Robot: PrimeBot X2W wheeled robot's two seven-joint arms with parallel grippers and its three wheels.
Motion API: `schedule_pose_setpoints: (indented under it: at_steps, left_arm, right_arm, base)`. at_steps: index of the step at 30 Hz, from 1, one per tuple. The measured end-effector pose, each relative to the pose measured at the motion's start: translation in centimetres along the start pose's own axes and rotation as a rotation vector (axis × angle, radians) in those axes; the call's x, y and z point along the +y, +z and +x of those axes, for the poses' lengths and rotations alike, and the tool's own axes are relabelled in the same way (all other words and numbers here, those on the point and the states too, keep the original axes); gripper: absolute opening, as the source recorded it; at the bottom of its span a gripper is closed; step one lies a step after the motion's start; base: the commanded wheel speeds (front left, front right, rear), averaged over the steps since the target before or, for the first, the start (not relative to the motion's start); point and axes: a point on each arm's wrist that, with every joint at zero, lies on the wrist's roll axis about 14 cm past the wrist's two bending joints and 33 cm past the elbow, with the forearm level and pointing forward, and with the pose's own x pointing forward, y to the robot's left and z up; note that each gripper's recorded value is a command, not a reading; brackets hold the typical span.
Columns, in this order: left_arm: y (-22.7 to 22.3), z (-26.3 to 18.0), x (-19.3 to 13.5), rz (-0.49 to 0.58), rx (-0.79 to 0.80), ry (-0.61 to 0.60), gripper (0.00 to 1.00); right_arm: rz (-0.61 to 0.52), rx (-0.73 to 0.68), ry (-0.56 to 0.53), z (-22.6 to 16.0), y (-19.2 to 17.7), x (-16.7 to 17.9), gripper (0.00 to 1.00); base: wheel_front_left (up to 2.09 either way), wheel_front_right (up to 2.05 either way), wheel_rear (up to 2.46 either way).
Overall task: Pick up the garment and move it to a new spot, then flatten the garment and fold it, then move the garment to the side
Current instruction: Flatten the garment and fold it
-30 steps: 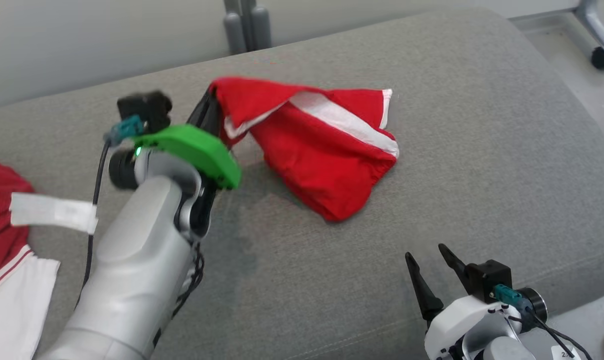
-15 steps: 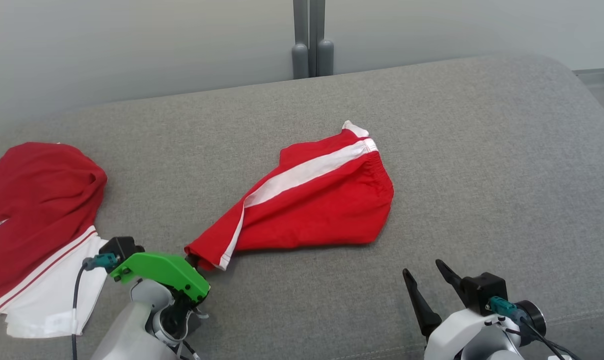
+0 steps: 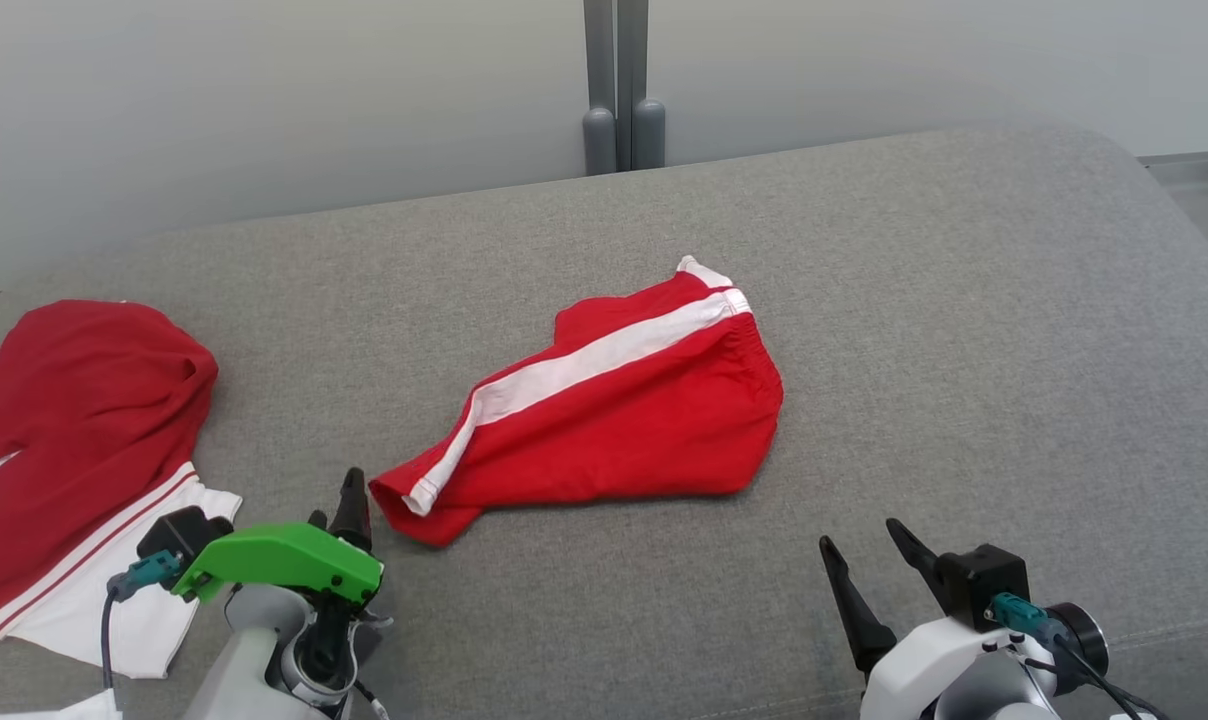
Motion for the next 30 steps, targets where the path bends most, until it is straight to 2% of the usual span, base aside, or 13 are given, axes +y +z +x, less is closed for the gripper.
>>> schedule_pose_setpoints:
  at_steps: [9,12,15,19,25,30]
  left_arm:
    - [1.8,-2.1,1.9,-0.014,-0.154,0.016,1.0]
    - [3.1,-3.1,2.2,0.027,-0.221,0.003,1.0]
    - [4.5,-4.1,1.9,0.08,-0.285,-0.014,1.0]
    - [8.2,-6.7,0.7,0.167,-0.449,-0.043,1.0]
    - [8.7,-10.5,-0.7,0.357,-0.56,-0.083,1.0]
    - [7.5,-12.5,-1.2,0.5,-0.572,-0.118,1.0]
  right_arm:
    - [0.003,-0.007,-0.015,-0.3,0.1,-0.5,1.0]
    - [0.007,-0.039,-0.023,-0.2,0.9,-0.8,1.0]
    - [0.026,-0.075,-0.033,-0.2,1.6,-1.1,1.0]
    - [0.057,-0.124,-0.052,-0.2,2.6,-1.8,1.0]
    - [0.071,-0.185,-0.043,0.2,4.3,-1.6,1.0]
    - [0.08,-0.212,-0.022,0.6,5.0,-1.1,1.0]
  base:
    - [0.0,0.0,0.0]
    - [0.0,0.0,0.0]
    - [0.0,0.0,0.0]
    - [0.0,0.0,0.0]
    - [0.0,0.0,0.0]
    - [0.0,0.0,0.0]
